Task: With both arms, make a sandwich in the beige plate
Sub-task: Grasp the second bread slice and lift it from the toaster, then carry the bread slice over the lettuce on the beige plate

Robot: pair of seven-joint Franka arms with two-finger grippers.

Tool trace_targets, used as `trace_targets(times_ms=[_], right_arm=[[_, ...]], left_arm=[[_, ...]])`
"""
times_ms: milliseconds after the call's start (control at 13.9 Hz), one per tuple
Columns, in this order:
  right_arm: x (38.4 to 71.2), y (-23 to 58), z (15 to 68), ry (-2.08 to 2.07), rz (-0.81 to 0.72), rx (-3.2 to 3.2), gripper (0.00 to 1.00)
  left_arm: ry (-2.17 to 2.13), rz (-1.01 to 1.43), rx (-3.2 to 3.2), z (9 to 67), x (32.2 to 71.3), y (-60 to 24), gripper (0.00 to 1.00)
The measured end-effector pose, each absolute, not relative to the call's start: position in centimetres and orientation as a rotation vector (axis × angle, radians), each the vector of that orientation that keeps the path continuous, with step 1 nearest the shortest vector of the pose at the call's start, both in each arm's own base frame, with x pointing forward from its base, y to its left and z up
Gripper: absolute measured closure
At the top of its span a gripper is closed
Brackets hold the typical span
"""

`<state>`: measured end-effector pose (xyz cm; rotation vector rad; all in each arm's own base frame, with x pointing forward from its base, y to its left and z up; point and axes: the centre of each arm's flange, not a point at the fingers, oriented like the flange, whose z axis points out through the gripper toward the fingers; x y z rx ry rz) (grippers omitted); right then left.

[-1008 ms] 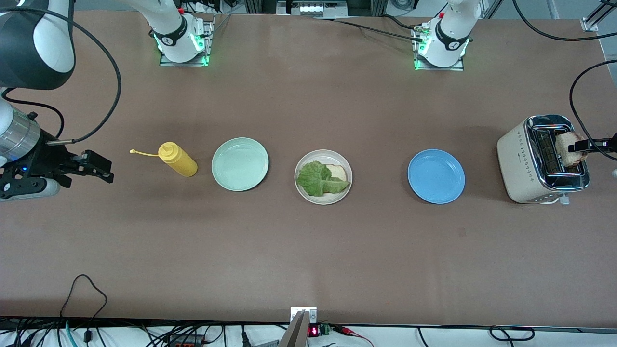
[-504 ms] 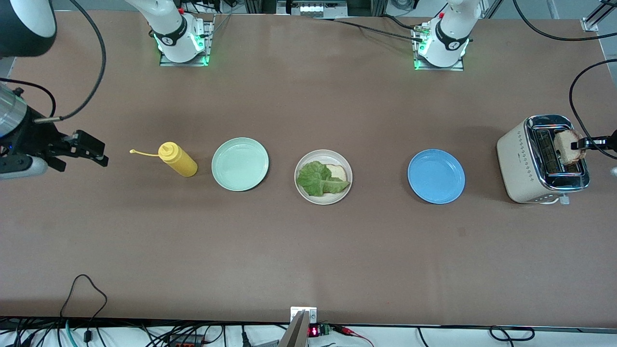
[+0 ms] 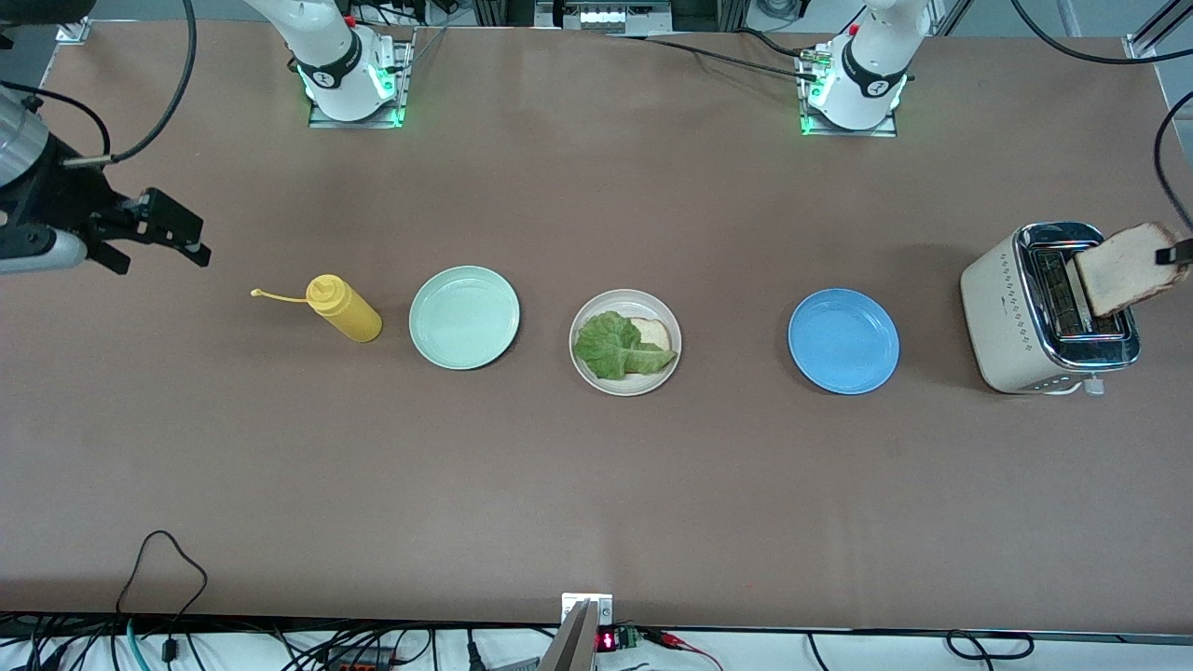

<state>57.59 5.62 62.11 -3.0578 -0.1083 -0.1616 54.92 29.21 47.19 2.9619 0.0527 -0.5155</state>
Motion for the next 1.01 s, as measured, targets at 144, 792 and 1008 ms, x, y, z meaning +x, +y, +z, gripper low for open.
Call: trace_targets(times_ms=[144,792,1008], right_arm=[[56.5,5.6,62.0,-0.109,-0.165,-3.059,0.0],[55.9,5.2,61.7,-0.121,-0.171,-3.115,0.0],[55.9,4.9,61.7,-0.115,-0.171,-3.116,0.0]], left_arm=[[0.033,-0.536,2.951,50.3,54.8,28.2,0.87],[-0.229,-0.63,2.964,57.5,58.0,9.7,0.87],[-0.301,-0.602,2.845,57.7,58.8,1.4,0.87]])
